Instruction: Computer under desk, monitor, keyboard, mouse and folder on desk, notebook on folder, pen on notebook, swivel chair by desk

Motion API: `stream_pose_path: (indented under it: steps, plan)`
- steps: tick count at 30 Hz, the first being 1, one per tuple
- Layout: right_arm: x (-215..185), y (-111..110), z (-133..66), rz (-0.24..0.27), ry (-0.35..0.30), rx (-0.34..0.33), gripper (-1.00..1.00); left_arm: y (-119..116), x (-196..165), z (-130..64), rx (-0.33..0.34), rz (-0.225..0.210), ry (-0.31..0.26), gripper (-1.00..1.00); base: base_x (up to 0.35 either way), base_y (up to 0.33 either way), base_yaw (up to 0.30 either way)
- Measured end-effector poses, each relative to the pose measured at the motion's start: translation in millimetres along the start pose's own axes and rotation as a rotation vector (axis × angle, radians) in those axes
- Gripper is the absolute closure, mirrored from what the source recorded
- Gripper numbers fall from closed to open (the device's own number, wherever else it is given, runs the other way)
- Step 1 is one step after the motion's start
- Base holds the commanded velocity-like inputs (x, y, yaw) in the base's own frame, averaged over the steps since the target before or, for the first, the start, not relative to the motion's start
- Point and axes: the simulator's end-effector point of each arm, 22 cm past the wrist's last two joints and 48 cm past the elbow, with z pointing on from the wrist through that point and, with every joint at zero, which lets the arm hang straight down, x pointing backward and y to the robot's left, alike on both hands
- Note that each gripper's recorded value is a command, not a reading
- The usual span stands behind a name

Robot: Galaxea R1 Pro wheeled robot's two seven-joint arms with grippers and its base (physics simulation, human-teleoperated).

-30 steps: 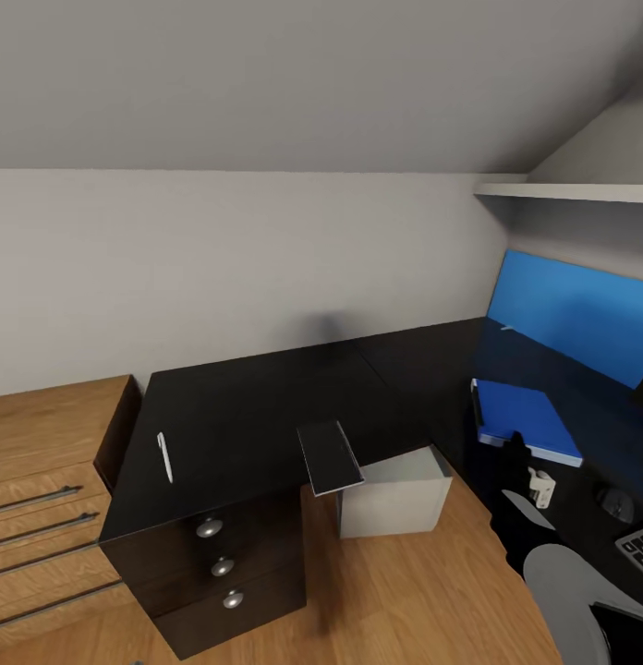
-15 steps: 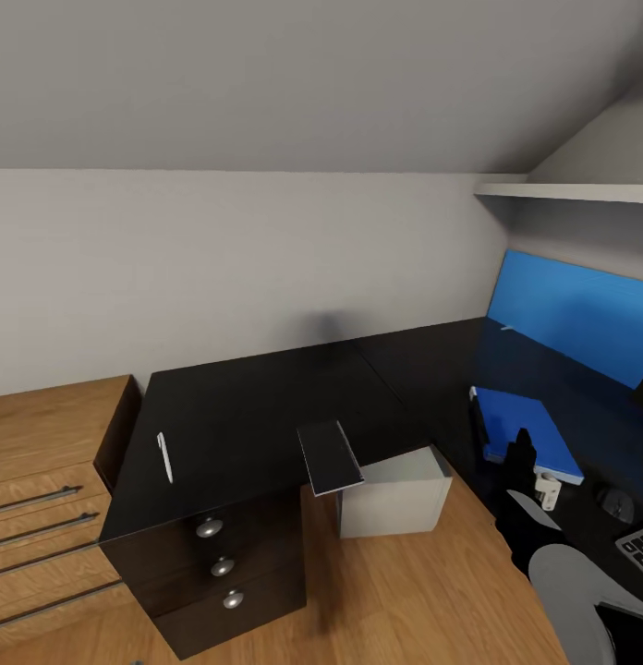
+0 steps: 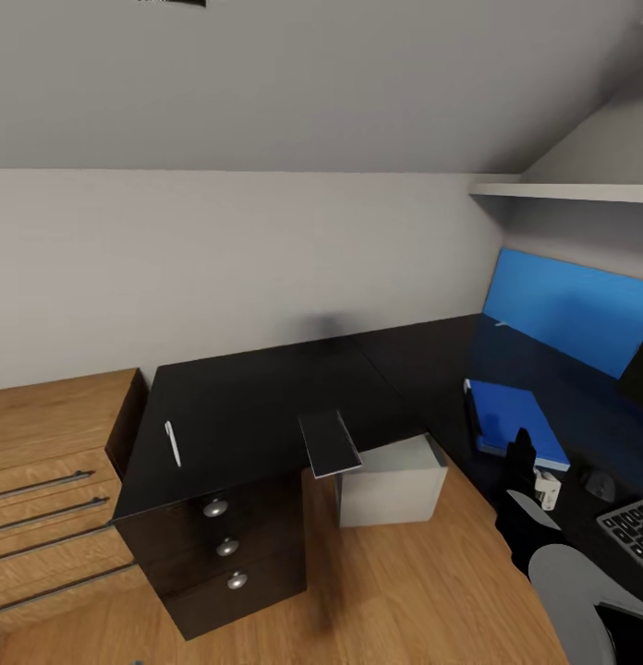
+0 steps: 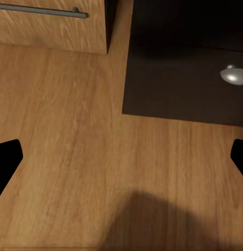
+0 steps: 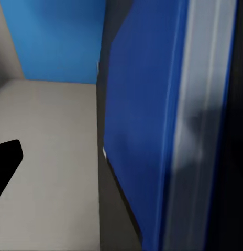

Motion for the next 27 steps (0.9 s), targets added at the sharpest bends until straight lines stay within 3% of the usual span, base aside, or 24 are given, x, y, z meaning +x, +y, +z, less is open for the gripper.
stream_pose_path:
  steps: [7,12,22,25,27]
  plan:
    - [2.0,-0.8,-0.5,-0.002,0.003,0.0,-1.0,-0.1,0.5,0.2,0.0,0.0,0.002,-1.0,-0.242,0.0,0.0]
    - [12.7,-6.3,-5.4,-0.041,0.029,0.002,-1.0,0.0,0.3,0.0,0.0,0.0,0.001,-1.0,-0.208,0.0,0.0]
    - [49.3,-2.9,-18.4,-0.03,0.076,-0.008,-1.0,0.0,0.3,-0.1,0.0,0.0,0.001,-1.0,-0.099,0.0,0.0]
    - [67.5,-3.4,-25.5,-0.058,0.111,-0.015,-1.0,0.0,0.3,-0.1,0.0,0.0,0.001,-1.0,-0.026,0.0,0.0]
    - [89.2,-7.4,-35.1,-0.105,0.162,-0.021,-1.0,0.1,0.3,-0.1,0.0,0.0,0.001,-1.0,-0.012,0.0,0.0]
